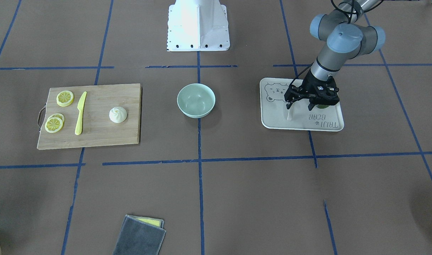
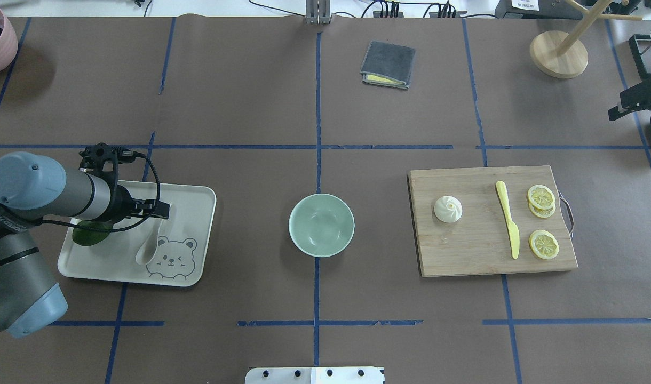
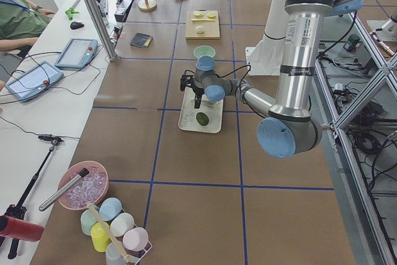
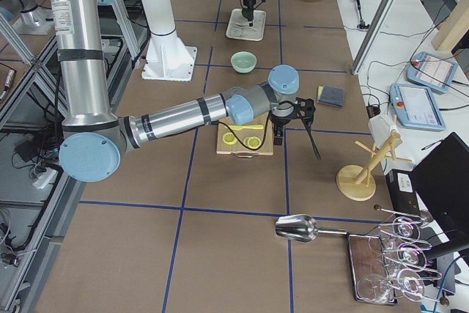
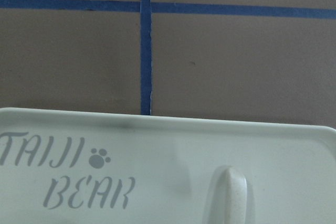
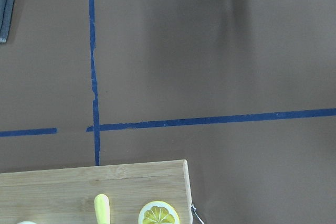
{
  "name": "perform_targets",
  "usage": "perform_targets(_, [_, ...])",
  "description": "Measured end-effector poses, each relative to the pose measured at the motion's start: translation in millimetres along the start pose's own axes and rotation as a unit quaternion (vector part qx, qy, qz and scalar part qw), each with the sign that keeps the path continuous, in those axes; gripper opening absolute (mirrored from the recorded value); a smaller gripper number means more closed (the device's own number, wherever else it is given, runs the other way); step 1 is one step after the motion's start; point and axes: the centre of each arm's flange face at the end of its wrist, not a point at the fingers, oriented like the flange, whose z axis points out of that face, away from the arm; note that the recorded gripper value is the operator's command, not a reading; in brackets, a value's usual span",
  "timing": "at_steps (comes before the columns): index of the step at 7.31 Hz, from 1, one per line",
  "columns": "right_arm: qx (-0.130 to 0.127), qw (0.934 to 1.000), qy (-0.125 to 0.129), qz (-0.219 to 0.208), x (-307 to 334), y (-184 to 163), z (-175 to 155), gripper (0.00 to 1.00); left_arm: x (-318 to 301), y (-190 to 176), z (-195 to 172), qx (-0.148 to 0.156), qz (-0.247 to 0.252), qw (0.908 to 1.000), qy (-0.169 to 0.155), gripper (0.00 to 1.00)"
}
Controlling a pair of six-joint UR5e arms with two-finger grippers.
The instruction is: Put spoon and bun in bowl
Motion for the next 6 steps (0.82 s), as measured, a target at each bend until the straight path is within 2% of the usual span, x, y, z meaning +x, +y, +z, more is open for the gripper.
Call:
perform_targets(3, [-0.007, 1.0, -0.003, -0.001, -15, 6, 6, 1.0, 6, 5, 6, 0.002, 0.006, 1.0, -0.004, 0.63])
perform_targets(6, [-0.012, 0.9999, -0.004, 0.0, -22, 9, 11, 1.0, 9, 8, 8, 0.0, 0.008, 1.0, -0.002, 0.53])
